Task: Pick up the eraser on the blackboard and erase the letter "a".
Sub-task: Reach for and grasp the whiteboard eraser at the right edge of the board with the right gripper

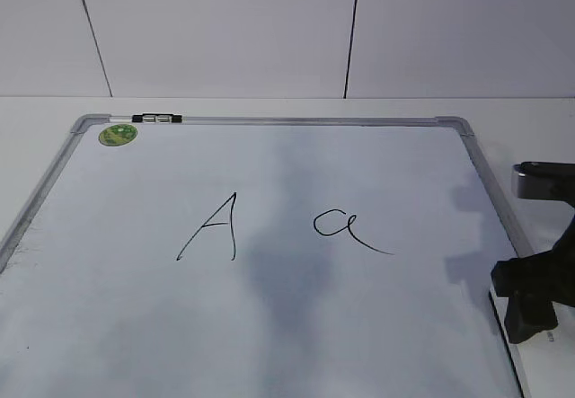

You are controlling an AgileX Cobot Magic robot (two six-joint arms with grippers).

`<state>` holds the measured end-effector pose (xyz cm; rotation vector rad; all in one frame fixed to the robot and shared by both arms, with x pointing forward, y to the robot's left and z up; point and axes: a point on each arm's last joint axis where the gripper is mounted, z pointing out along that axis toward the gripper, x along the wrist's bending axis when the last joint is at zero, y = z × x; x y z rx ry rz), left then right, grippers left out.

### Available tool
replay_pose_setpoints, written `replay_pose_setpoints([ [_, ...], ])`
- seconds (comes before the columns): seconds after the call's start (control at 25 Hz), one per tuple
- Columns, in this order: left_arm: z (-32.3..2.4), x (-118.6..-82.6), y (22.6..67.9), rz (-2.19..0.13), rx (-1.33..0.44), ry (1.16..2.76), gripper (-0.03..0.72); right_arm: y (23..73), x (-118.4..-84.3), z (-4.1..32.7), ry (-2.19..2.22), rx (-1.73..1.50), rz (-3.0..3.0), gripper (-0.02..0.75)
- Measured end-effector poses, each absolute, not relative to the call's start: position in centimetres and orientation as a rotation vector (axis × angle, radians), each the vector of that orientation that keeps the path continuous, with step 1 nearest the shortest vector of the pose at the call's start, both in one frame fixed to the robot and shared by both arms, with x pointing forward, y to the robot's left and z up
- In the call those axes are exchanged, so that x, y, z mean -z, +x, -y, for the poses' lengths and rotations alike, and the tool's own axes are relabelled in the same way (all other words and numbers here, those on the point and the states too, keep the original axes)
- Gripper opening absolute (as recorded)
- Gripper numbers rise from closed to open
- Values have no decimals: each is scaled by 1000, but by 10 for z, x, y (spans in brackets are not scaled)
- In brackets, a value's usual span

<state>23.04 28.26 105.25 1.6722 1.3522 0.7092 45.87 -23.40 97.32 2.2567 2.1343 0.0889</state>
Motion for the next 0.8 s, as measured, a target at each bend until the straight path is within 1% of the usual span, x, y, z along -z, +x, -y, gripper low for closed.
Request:
replay_pose_setpoints([
  [0.52,-282,-1053,230,-1352,-708,1672,371,460,-973,235,2248,-91,-2109,602],
  [0.8,-282,-1053,230,-1352,-708,1672,371,463,-965,236,2246,-43,-2119,602],
])
